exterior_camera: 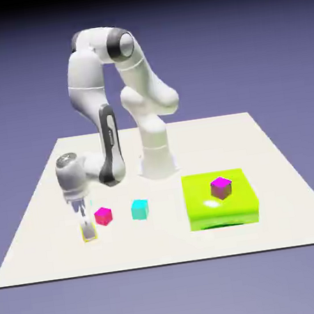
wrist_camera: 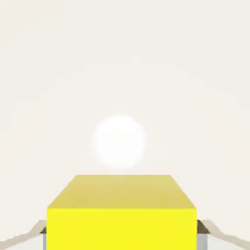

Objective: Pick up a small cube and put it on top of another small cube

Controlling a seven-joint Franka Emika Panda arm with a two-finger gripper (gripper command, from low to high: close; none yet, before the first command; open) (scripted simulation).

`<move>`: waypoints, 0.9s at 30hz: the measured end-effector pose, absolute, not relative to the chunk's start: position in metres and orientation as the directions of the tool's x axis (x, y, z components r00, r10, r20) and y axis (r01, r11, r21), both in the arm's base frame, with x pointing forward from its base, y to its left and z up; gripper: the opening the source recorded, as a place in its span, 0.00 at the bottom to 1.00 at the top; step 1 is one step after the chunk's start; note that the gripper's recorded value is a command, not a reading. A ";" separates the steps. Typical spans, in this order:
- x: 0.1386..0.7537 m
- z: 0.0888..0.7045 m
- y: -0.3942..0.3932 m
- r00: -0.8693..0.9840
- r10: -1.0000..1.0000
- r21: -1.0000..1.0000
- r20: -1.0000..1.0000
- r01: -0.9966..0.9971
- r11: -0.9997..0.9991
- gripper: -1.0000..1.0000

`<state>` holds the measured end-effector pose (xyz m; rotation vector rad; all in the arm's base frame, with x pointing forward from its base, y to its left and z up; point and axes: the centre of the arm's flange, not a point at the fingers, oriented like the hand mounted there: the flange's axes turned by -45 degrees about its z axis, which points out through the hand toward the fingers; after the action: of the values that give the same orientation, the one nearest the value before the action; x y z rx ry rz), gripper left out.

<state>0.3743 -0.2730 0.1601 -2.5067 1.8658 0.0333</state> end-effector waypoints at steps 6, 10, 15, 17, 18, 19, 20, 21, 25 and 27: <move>0.424 0.232 -0.176 0.447 -0.894 -0.033 -0.042 -0.895 -0.446 0.00; 0.448 0.275 -0.031 0.657 -0.752 -0.050 -0.050 -0.754 -0.655 0.00; 0.419 0.318 0.103 0.808 -0.588 -0.036 -0.042 -0.590 -0.807 0.00; 0.392 0.330 0.158 0.865 -0.501 -0.019 -0.035 -0.501 -0.865 0.00; 0.376 0.336 0.183 0.890 -0.455 -0.008 -0.030 -0.456 -0.890 0.00; 0.367 0.338 0.195 0.901 -0.433 -0.002 -0.028 -0.433 -0.902 0.00; 0.367 0.338 0.195 0.901 -0.433 -0.002 -0.028 -0.433 -0.902 0.00; 0.369 0.325 0.195 0.900 -0.434 0.001 -0.026 -0.434 -0.901 0.00; 0.367 0.273 0.196 0.901 -0.433 0.000 -0.026 -0.433 -0.901 0.00; 0.366 0.268 0.196 0.901 -0.433 0.000 -0.027 -0.433 -0.902 1.00</move>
<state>0.3661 0.1958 0.2679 -3.0571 0.6957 0.0417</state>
